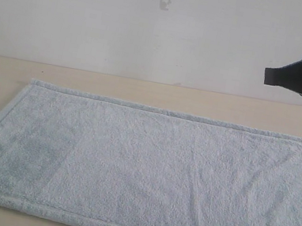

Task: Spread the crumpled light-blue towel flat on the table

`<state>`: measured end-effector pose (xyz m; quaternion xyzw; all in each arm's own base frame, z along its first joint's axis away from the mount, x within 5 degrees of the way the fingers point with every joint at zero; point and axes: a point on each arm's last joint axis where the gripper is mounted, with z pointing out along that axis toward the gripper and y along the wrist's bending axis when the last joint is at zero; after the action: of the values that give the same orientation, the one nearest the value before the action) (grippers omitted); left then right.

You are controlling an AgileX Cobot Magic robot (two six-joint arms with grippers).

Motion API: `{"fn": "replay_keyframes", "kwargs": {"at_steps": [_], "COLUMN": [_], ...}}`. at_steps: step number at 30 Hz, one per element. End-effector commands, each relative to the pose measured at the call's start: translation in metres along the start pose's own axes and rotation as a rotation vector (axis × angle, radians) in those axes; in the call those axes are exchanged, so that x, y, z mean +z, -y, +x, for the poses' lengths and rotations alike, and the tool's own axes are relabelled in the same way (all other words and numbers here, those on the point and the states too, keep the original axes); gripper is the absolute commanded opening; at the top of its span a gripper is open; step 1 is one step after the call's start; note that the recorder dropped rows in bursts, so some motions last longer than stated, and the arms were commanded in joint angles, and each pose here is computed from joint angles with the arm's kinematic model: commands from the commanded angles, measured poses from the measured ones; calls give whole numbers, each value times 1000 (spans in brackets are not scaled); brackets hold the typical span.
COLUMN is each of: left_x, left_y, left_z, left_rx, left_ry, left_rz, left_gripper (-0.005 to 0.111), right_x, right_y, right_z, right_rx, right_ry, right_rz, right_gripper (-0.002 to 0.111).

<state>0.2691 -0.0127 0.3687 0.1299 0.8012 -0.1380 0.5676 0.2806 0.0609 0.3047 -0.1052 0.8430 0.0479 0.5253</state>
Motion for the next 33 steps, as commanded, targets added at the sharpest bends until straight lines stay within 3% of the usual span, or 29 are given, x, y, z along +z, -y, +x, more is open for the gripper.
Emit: {"fn": "replay_keyframes", "kwargs": {"at_steps": [1, 7, 12, 23, 30, 33], "left_x": [-29, -60, -77, -84, -84, -84], "left_y": [18, 36, 43, 47, 47, 47], "left_z": [13, 20, 14, 12, 12, 12], "left_rx": [-25, -27, -1, 11, 11, 11], "left_ry": [28, 94, 154, 177, 177, 177], "left_rz": [10, 19, 10, 7, 7, 7], "left_gripper": [4, 4, 4, 4, 4, 4], "right_x": [-40, -85, -109, -125, -119, -127], "right_y": [-5, -5, -5, -4, -5, -16], "right_z": [5, 6, 0, -3, 5, 19], "right_rx": [136, 240, 241, 240, 209, 88], "right_ry": [9, -26, 50, 106, 104, 183], "right_rz": [-19, -26, -34, -39, -35, -93], "right_gripper": [3, 3, 3, 3, 3, 3]}}
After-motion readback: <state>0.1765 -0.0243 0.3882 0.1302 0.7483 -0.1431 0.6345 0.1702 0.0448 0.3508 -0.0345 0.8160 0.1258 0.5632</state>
